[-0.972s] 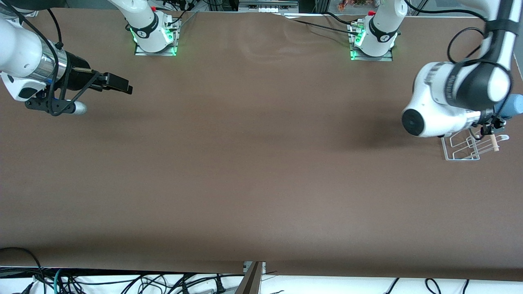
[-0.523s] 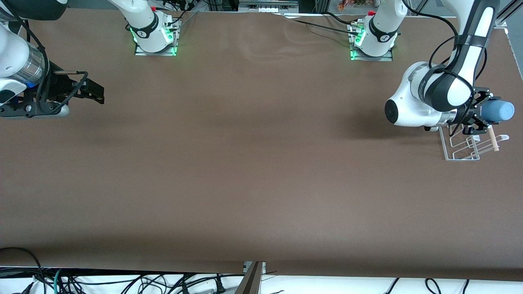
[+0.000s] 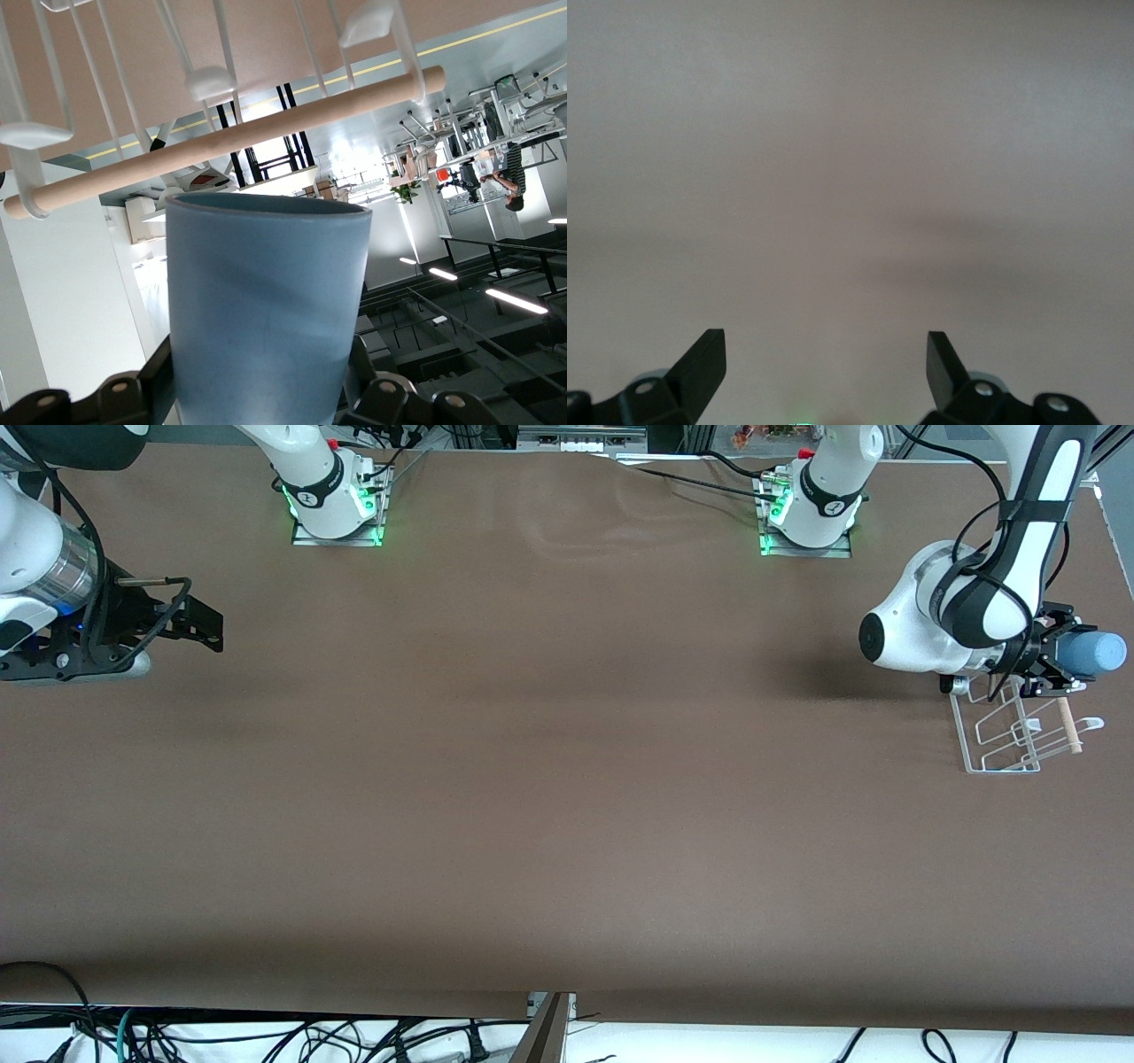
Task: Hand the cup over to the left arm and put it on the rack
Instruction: 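Move the cup with the left gripper onto a rack prong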
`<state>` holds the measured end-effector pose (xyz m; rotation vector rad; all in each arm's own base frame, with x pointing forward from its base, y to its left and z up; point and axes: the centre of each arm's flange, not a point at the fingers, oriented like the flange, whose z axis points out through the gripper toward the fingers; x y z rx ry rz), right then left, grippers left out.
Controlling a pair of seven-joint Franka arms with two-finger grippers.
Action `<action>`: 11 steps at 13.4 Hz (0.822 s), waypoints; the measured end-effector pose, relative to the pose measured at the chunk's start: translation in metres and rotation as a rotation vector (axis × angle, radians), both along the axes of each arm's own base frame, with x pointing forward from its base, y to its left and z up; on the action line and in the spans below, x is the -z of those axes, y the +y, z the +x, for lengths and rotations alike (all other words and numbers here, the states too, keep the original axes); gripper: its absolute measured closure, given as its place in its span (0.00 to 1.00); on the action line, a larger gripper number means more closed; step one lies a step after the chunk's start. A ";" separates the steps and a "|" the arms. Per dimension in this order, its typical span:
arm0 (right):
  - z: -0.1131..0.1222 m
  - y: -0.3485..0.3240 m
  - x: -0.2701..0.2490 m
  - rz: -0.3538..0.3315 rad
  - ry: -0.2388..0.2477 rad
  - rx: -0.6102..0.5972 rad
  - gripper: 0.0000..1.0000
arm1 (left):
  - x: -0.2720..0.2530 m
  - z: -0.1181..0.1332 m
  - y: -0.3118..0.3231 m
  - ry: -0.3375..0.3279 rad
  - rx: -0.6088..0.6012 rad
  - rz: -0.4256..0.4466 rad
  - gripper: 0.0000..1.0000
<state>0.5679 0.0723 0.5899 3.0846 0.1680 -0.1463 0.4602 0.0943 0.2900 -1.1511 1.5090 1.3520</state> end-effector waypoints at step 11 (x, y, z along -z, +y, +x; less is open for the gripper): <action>0.001 0.002 0.001 0.014 0.003 -0.005 0.00 | 0.038 -0.053 -0.007 -0.055 -0.001 0.008 0.24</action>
